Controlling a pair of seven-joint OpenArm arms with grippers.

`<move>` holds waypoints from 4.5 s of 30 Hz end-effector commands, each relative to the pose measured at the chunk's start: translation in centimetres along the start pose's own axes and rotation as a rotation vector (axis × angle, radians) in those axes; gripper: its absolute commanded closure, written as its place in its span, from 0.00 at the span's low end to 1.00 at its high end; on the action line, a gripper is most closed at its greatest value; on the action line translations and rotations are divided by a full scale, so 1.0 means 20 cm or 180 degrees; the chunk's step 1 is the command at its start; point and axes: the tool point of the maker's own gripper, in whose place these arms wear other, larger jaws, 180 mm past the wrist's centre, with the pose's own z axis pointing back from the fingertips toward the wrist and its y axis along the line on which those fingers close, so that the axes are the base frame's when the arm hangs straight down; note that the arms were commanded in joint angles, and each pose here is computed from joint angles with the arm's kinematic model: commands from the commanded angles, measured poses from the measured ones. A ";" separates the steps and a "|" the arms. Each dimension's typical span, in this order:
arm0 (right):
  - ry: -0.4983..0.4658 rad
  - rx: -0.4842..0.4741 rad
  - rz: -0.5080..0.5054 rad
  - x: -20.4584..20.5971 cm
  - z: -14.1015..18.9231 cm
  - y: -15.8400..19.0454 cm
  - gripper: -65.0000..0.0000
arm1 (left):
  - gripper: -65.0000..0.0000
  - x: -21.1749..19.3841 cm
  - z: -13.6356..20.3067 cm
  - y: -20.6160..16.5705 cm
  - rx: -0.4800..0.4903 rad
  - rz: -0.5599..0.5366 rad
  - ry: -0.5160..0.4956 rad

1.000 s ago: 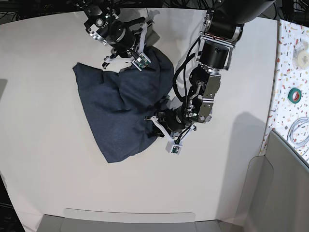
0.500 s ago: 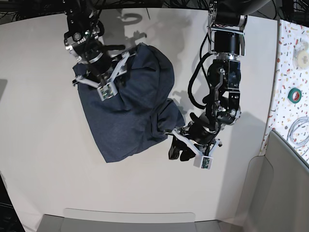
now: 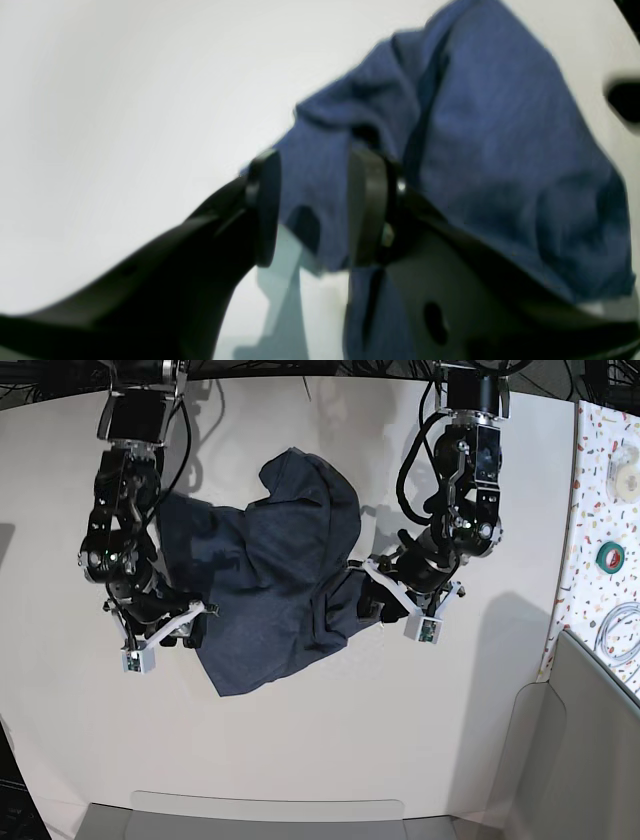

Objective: Layout the t-shirt on the table in an organized manner, then fold the t-shirt properly
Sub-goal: 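Lift the t-shirt with both grippers and drag it toward the robot, then bring both grippers together, then release the shirt from the left gripper, then shake and lay the shirt down with the right gripper, then release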

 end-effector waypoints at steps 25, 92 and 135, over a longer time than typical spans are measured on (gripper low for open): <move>0.0255 0.0831 -0.0689 0.12 -0.44 0.19 0.82 | 0.67 0.01 0.04 0.04 0.0027 -0.0080 -0.0064; -0.0317 0.2277 0.2321 -0.27 0.63 1.61 1.00 | 0.94 -0.18 0.13 0.20 0.0236 -0.0236 0.0446; 0.1083 -0.0042 0.2793 -0.37 0.50 0.02 1.00 | 0.93 0.11 0.29 0.52 0.0748 -0.0165 -0.0100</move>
